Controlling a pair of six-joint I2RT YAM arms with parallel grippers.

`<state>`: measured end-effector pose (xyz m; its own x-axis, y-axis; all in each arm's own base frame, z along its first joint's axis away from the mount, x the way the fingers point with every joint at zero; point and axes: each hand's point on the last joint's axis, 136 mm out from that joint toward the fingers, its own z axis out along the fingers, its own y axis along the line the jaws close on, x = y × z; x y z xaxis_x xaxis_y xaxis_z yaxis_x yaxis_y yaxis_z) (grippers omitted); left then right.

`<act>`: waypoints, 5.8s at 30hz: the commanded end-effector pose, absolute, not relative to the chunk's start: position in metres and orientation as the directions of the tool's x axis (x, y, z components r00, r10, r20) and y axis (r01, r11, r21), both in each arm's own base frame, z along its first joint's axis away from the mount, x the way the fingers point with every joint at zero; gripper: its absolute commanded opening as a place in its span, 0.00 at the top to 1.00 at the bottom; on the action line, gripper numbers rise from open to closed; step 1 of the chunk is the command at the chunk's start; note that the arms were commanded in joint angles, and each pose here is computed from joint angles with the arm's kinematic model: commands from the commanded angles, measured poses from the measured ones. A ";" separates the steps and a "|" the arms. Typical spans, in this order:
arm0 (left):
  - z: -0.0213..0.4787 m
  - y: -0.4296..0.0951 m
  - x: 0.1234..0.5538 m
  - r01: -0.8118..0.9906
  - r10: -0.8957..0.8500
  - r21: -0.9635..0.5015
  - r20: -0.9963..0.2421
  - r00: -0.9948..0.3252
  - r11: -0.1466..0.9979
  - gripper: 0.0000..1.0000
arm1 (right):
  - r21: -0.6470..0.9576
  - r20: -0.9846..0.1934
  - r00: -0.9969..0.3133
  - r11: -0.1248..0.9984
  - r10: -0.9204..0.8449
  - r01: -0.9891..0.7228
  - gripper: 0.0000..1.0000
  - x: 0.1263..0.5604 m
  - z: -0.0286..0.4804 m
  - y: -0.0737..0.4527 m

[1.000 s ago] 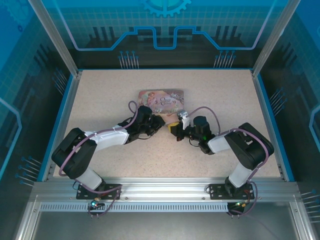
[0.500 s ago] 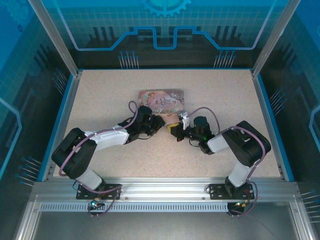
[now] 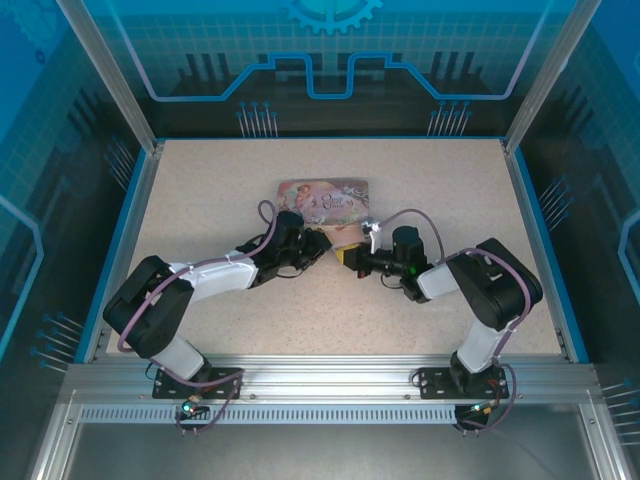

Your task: Unlock the padlock with the key

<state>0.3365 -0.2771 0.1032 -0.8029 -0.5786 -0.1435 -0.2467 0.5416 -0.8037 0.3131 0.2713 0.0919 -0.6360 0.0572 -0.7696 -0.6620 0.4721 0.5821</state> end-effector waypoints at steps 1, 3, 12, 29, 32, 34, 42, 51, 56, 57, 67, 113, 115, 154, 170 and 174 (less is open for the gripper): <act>0.111 -0.297 0.322 -0.178 -0.496 -0.834 -0.127 -0.859 0.522 0.96 | 0.590 -0.785 -0.613 0.416 0.095 -0.692 1.00 0.324 0.117 0.278; 0.108 -0.296 0.321 -0.179 -0.492 -0.828 -0.128 -0.861 0.531 0.96 | 0.591 -0.785 -0.611 0.417 0.100 -0.691 1.00 0.326 0.119 0.276; 0.097 -0.295 0.318 -0.192 -0.485 -0.819 -0.117 -0.867 0.540 0.96 | 0.539 -0.818 -0.571 0.434 0.068 -0.721 1.00 0.334 0.123 0.276; 0.122 -0.304 0.329 -0.171 -0.513 -0.865 -0.111 -0.851 0.471 0.96 | 0.562 -0.789 -0.613 0.448 0.039 -0.695 1.00 0.326 0.085 0.294; 0.125 -0.305 0.331 -0.167 -0.513 -0.868 -0.113 -0.851 0.468 0.96 | 0.562 -0.788 -0.614 0.450 0.038 -0.694 1.00 0.324 0.079 0.293; 0.125 -0.305 0.331 -0.168 -0.513 -0.867 -0.112 -0.851 0.469 0.96 | 0.560 -0.791 -0.610 0.451 0.041 -0.695 1.00 0.323 0.078 0.292; 0.115 -0.309 0.325 -0.177 -0.495 -0.856 -0.103 -0.863 0.485 0.96 | 0.556 -0.810 -0.580 0.427 0.085 -0.714 1.00 0.332 0.096 0.297; 0.107 -0.312 0.321 -0.188 -0.491 -0.853 -0.089 -0.867 0.488 0.96 | 0.567 -0.818 -0.548 0.412 0.178 -0.713 1.00 0.347 0.125 0.300; 0.103 -0.314 0.321 -0.191 -0.490 -0.855 -0.083 -0.868 0.483 0.96 | 0.579 -0.813 -0.544 0.388 0.207 -0.717 1.00 0.351 0.137 0.308; 0.104 -0.315 0.321 -0.190 -0.491 -0.855 -0.083 -0.867 0.482 0.96 | 0.578 -0.813 -0.546 0.388 0.202 -0.718 1.00 0.349 0.137 0.310; 0.092 -0.301 0.332 -0.212 -0.529 -0.837 -0.106 -0.842 0.505 0.97 | 0.584 -0.780 -0.613 0.496 0.124 -0.643 0.91 0.332 0.086 0.282; 0.092 -0.304 0.338 -0.230 -0.551 -0.849 -0.084 -0.830 0.476 0.97 | 0.601 -0.742 -0.669 0.486 0.044 -0.635 0.69 0.318 0.051 0.283; 0.094 -0.304 0.339 -0.232 -0.554 -0.849 -0.083 -0.828 0.474 0.97 | 0.589 -0.754 -0.654 0.503 0.060 -0.632 0.67 0.317 0.052 0.278; 0.105 -0.311 0.338 -0.213 -0.555 -0.866 -0.086 -0.828 0.452 0.65 | 0.652 -0.692 -0.715 0.515 0.103 -0.557 1.00 0.325 0.064 0.280; 0.112 -0.258 0.310 -0.216 -0.661 -0.874 -0.147 -0.736 0.435 0.29 | 0.828 -0.396 -0.870 0.523 0.294 -0.200 1.00 0.310 0.061 0.285; 0.108 -0.245 0.303 -0.243 -0.692 -0.874 -0.135 -0.709 0.420 0.33 | 0.826 -0.395 -0.862 0.534 0.318 -0.181 1.00 0.307 0.069 0.288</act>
